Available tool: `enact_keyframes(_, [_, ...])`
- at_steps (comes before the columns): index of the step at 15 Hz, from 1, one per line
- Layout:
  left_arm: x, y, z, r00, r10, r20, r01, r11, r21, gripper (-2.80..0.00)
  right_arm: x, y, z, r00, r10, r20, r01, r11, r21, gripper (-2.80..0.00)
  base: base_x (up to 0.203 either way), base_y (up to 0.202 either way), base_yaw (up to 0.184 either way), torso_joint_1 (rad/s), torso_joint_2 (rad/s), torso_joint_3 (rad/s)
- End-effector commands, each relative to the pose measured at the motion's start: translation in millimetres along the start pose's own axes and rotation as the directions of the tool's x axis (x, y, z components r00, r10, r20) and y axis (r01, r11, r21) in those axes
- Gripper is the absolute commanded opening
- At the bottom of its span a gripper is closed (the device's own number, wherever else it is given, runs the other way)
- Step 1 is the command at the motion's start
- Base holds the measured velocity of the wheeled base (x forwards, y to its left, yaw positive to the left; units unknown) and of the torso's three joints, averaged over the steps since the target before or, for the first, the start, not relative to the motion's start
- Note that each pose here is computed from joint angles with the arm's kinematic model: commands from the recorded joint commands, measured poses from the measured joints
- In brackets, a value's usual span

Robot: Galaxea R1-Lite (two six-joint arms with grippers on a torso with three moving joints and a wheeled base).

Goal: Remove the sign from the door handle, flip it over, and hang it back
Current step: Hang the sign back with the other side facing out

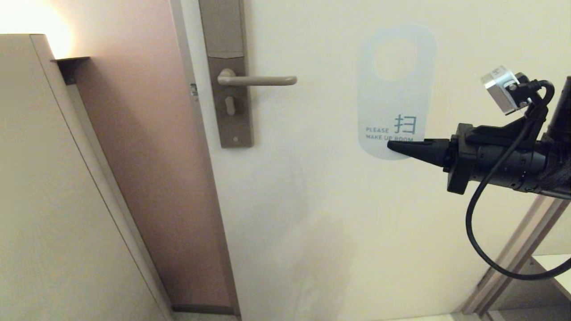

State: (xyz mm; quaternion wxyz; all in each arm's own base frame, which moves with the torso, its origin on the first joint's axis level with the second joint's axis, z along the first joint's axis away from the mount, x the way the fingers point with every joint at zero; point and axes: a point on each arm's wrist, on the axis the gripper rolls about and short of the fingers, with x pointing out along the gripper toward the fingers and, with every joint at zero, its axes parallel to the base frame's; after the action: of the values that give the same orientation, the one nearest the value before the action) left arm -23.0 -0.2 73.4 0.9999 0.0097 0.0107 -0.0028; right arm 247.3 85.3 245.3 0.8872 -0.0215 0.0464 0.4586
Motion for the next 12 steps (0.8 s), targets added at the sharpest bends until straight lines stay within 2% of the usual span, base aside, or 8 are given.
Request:
enact_keyframes(1, [0,0.0,0,1.000,0.001,-0.002,-0.001,1.000,0.000,-2.80,9,9,2,0.999,0.041,0.004,-0.041,0.999,-0.009,-2.80,0.000,0.000,0.000,0.000,0.00,0.000])
enact_keyframes(6, [0,0.0,0,1.000,0.001,-0.002,-0.001,1.000,0.000,-2.80,39,5,6,1.000,0.029,0.005,-0.029,0.999,-0.020,-2.80,0.000,0.000,0.000,0.000,0.00,0.000])
enact_keyframes(12, [0,0.0,0,1.000,0.001,-0.002,-0.001,1.000,0.000,-2.80,66,11,2,1.000,0.002,-0.017,-0.002,1.000,-0.023,-2.80,0.000,0.000,0.000,0.000,0.00,0.000])
